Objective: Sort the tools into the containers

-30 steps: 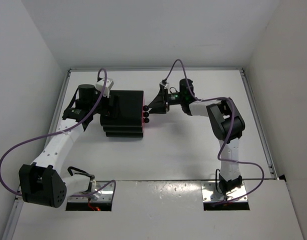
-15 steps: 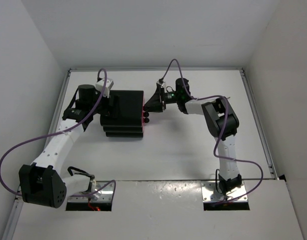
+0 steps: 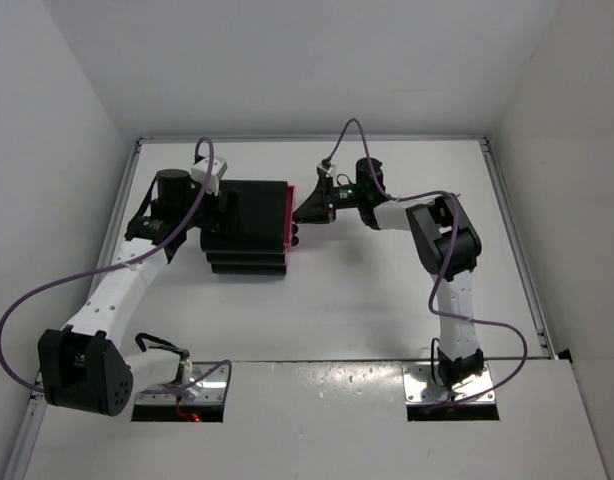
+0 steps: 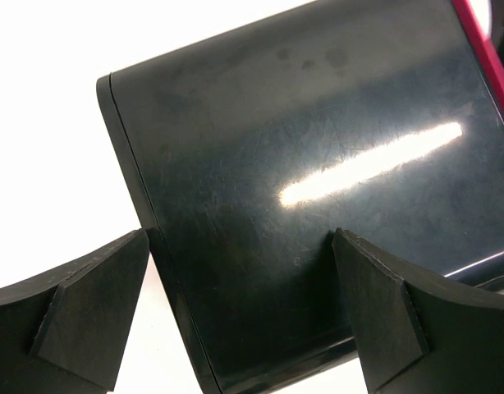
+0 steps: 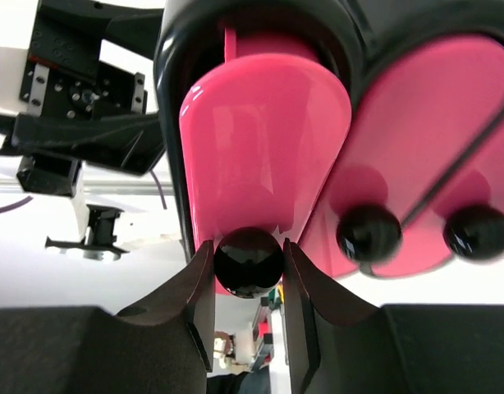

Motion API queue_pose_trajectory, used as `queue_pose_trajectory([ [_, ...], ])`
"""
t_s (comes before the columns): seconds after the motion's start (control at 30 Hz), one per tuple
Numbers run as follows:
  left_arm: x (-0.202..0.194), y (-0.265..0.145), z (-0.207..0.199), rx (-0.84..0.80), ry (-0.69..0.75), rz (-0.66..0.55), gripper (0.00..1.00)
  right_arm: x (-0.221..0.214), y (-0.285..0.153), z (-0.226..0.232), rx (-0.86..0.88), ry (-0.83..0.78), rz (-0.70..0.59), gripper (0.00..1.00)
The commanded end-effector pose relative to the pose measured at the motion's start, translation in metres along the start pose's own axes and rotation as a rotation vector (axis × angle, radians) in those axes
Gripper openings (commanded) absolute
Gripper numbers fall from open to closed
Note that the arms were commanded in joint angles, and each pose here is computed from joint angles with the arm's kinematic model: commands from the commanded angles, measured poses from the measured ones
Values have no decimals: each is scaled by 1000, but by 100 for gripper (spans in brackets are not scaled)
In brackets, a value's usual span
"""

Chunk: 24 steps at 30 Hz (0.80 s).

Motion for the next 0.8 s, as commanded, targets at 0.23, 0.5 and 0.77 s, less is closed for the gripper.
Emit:
queue_pose_trajectory([
  [0.23, -72, 2, -5, -42, -40, 261, 99, 1, -55, 10, 1, -62, -57, 8],
  [0.5, -72, 2, -5, -42, -40, 261, 99, -9, -60, -2, -18, -32, -55, 8],
  [0.77, -72, 2, -5, -42, -40, 261, 99, -16, -64, -15, -44, -1, -47, 23],
])
Point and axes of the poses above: each gripper's point midway between its finger pads, its own y axis out along the fingers, its own z axis along the line the jaws close on, x = y × z, the point moved 2 cm from there along -y, back along the fingers, and after that the axes turned 11 degrees about -y, right-handed, at the moved point
